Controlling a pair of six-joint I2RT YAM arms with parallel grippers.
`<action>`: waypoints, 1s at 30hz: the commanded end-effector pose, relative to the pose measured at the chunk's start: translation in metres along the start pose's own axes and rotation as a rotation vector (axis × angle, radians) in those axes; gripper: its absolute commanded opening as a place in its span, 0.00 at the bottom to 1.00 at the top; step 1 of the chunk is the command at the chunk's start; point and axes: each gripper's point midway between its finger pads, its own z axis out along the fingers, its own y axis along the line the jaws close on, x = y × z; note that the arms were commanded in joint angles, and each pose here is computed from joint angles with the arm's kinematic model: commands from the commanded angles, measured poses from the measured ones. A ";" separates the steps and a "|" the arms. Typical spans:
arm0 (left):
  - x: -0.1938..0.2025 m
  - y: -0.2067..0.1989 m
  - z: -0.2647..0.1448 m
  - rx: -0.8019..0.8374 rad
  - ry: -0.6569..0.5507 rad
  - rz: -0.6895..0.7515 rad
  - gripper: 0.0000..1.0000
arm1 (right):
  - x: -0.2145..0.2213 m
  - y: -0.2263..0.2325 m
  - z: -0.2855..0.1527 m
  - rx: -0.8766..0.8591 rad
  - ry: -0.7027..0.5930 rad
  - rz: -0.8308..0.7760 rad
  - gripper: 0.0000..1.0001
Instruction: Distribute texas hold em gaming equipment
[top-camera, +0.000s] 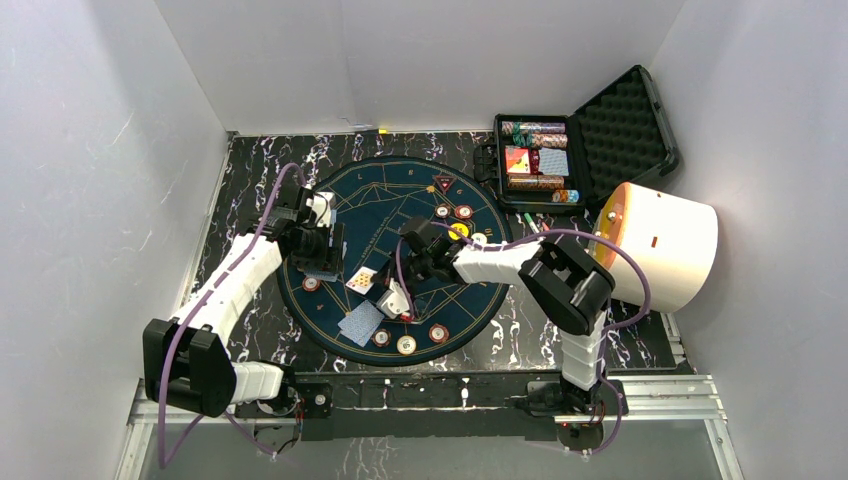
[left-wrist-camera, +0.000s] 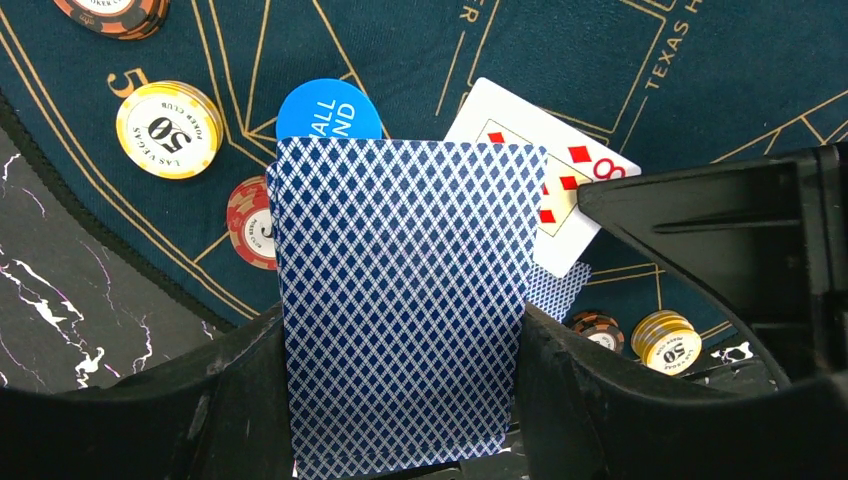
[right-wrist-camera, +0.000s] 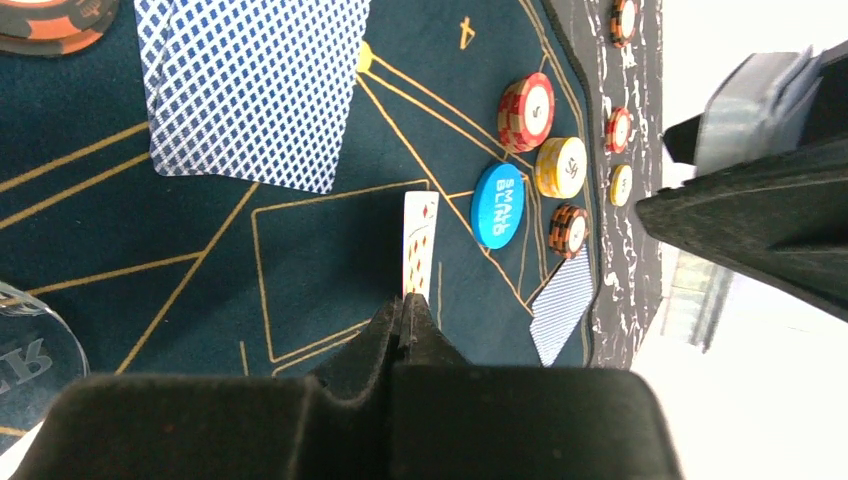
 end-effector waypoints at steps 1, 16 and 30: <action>-0.011 -0.004 -0.009 0.027 -0.043 0.002 0.00 | -0.005 0.000 0.007 -0.003 -0.046 -0.052 0.00; -0.014 -0.006 -0.013 0.038 -0.058 0.005 0.00 | -0.002 0.021 0.010 -0.041 -0.039 -0.012 0.04; -0.012 -0.007 -0.013 0.047 -0.058 0.004 0.00 | 0.000 0.028 0.010 -0.055 -0.029 0.022 0.25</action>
